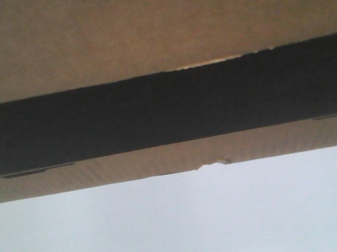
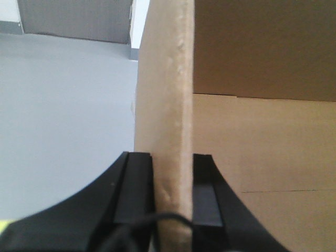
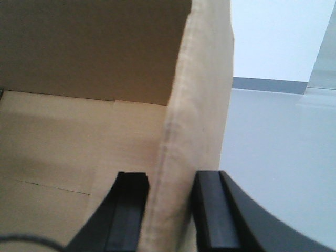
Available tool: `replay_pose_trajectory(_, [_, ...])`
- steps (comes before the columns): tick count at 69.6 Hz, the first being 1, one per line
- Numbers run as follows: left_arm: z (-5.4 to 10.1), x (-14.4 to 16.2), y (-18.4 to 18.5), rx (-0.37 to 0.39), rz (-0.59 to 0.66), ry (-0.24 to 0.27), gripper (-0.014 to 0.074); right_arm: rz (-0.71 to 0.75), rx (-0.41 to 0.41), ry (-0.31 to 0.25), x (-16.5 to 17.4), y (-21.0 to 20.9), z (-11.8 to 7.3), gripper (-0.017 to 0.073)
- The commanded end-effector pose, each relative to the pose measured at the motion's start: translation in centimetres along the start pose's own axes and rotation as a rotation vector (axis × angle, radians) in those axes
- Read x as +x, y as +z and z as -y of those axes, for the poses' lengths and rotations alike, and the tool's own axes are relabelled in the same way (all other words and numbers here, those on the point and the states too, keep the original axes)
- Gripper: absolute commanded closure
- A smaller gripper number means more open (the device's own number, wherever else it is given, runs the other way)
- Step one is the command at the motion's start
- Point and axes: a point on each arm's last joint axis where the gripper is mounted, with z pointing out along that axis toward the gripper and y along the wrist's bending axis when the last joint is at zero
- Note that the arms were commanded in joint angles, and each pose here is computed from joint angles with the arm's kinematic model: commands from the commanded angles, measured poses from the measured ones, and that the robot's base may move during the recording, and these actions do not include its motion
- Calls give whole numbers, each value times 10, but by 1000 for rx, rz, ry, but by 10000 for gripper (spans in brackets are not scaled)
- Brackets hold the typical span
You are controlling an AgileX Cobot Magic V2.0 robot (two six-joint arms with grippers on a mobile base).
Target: Grab box from left shelf to table start
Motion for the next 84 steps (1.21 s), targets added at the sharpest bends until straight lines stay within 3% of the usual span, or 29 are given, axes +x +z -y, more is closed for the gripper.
replay_pose_trajectory(1, [14, -26, -13, 165, 205, -115, 690, 175, -21, 27, -22, -5, -2, 504])
replay_pose_trajectory(84, [14, -26, -13, 163, 200, -115, 690, 171, -21, 28, -22, -5, -2, 504])
